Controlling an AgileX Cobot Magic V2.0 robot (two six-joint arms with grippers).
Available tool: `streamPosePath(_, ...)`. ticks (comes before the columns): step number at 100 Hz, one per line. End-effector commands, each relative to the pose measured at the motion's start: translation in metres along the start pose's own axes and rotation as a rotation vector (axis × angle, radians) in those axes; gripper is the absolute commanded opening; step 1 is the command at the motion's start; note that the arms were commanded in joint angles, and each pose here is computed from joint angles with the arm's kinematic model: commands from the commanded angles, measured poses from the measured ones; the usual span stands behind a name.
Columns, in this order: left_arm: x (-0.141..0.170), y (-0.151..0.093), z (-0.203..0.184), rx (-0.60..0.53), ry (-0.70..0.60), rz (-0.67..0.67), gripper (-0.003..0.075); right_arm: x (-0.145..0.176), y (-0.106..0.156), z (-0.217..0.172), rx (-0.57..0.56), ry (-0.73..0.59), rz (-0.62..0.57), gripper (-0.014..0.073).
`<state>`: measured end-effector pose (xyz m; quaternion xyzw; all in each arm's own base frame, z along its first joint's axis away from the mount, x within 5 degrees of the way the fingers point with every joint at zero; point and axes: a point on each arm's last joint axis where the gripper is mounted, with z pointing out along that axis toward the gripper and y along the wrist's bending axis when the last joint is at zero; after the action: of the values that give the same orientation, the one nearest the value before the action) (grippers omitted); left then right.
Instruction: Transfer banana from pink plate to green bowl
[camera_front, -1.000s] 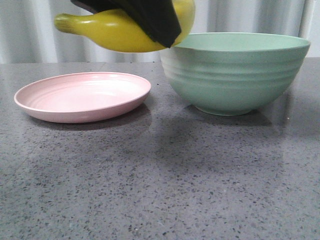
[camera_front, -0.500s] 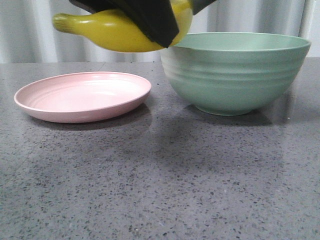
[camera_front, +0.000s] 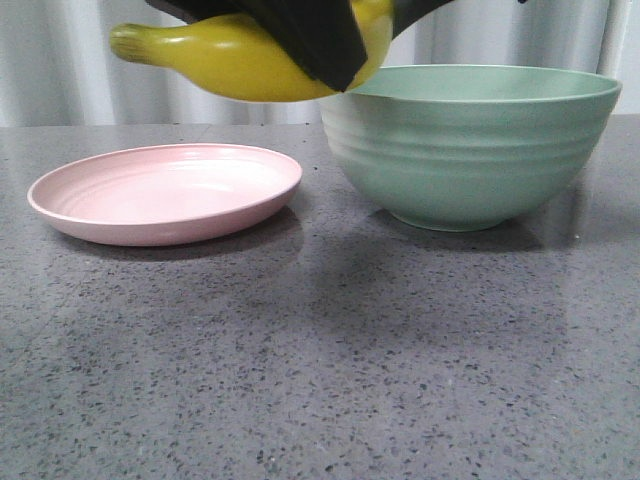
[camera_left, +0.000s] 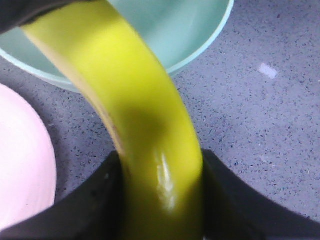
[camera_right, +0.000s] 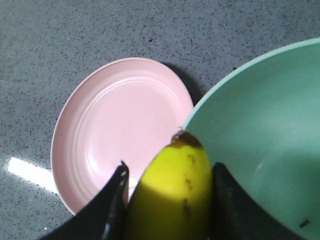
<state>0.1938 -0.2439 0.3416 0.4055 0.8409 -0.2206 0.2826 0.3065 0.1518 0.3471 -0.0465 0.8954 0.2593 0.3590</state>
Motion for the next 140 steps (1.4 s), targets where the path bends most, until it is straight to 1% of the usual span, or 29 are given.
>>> streamPosePath(1,-0.015,-0.007,-0.024,0.011,-0.137,0.008,0.0015,-0.016,0.007,-0.020,-0.021,-0.103,-0.033,-0.0078)
streamPosePath(8,-0.015,-0.007,-0.024,0.011,-0.135,0.008,0.0099,-0.016,0.007,-0.020,-0.021,-0.103,-0.033,-0.0079)
streamPosePath(9,-0.015,-0.007,-0.024,0.012,-0.132,0.008,0.0132,-0.016,0.007,-0.020,-0.021,-0.103,-0.033,-0.0079)
streamPosePath(10,-0.015,-0.007,-0.024,0.012,-0.132,0.008,0.0132,-0.016,0.007,-0.020,-0.021,-0.103,-0.033,-0.0079)
streamPosePath(13,-0.015,-0.007,-0.024,0.012,-0.132,0.008,0.0192,-0.016,0.007,-0.020,-0.019,-0.103,-0.035,-0.0079)
streamPosePath(15,-0.015,-0.007,-0.024,0.012,-0.132,0.008,0.0218,-0.016,0.007,-0.020,-0.018,-0.107,-0.037,-0.0079)
streamPosePath(16,-0.015,-0.007,-0.024,0.012,-0.132,0.008,0.0255,-0.017,0.007,-0.020,-0.018,-0.109,-0.038,-0.0079)
streamPosePath(17,-0.015,-0.007,-0.024,0.012,-0.132,0.008,0.0255,-0.017,0.007,-0.020,-0.018,-0.109,-0.038,-0.0079)
streamPosePath(20,-0.014,-0.007,-0.024,0.012,-0.130,0.008,0.0313,-0.017,0.006,-0.020,-0.013,-0.115,-0.043,-0.0079)
streamPosePath(26,-0.014,-0.007,-0.024,0.013,-0.125,0.006,0.0397,-0.020,0.005,-0.022,-0.009,-0.128,-0.045,-0.0079)
streamPosePath(34,-0.014,-0.008,-0.026,0.015,-0.125,0.000,0.0445,-0.027,0.000,-0.027,0.006,-0.154,-0.043,-0.0079)
streamPosePath(57,-0.018,-0.011,-0.041,0.016,-0.171,0.008,0.0447,-0.058,-0.022,-0.051,0.064,-0.267,-0.007,-0.0079)
streamPosePath(74,-0.018,-0.012,-0.047,0.020,-0.188,0.006,0.0446,-0.073,-0.049,-0.066,0.157,-0.342,-0.003,-0.0079)
streamPosePath(86,-0.018,-0.012,-0.047,0.028,-0.189,-0.001,0.0446,-0.077,-0.065,-0.068,0.203,-0.354,0.007,-0.0079)
streamPosePath(97,-0.019,-0.013,-0.047,0.041,-0.195,-0.014,0.0442,-0.077,-0.072,-0.064,0.226,-0.342,0.006,-0.0074)
streamPosePath(102,-0.019,-0.014,-0.047,0.044,-0.195,-0.017,0.0442,-0.077,-0.074,-0.060,0.232,-0.333,0.004,-0.0047)
streamPosePath(109,-0.019,-0.014,-0.047,0.049,-0.196,-0.021,0.0442,-0.077,-0.077,-0.055,0.237,-0.321,0.006,0.0034)
streamPosePath(121,-0.019,-0.014,-0.047,0.050,-0.196,-0.022,0.0443,-0.075,-0.081,-0.046,0.242,-0.294,0.012,0.0269)
streamPosePath(126,-0.019,-0.014,-0.047,0.050,-0.196,-0.022,0.0443,-0.075,-0.081,-0.046,0.243,-0.289,0.012,0.0337)
streamPosePath(130,-0.019,-0.014,-0.047,0.050,-0.196,-0.022,0.0443,-0.075,-0.081,-0.046,0.243,-0.289,0.012,0.0360)
streamPosePath(140,-0.019,-0.015,-0.047,0.055,-0.198,-0.027,0.0443,-0.075,-0.081,-0.046,0.243,-0.289,0.012,0.0357)
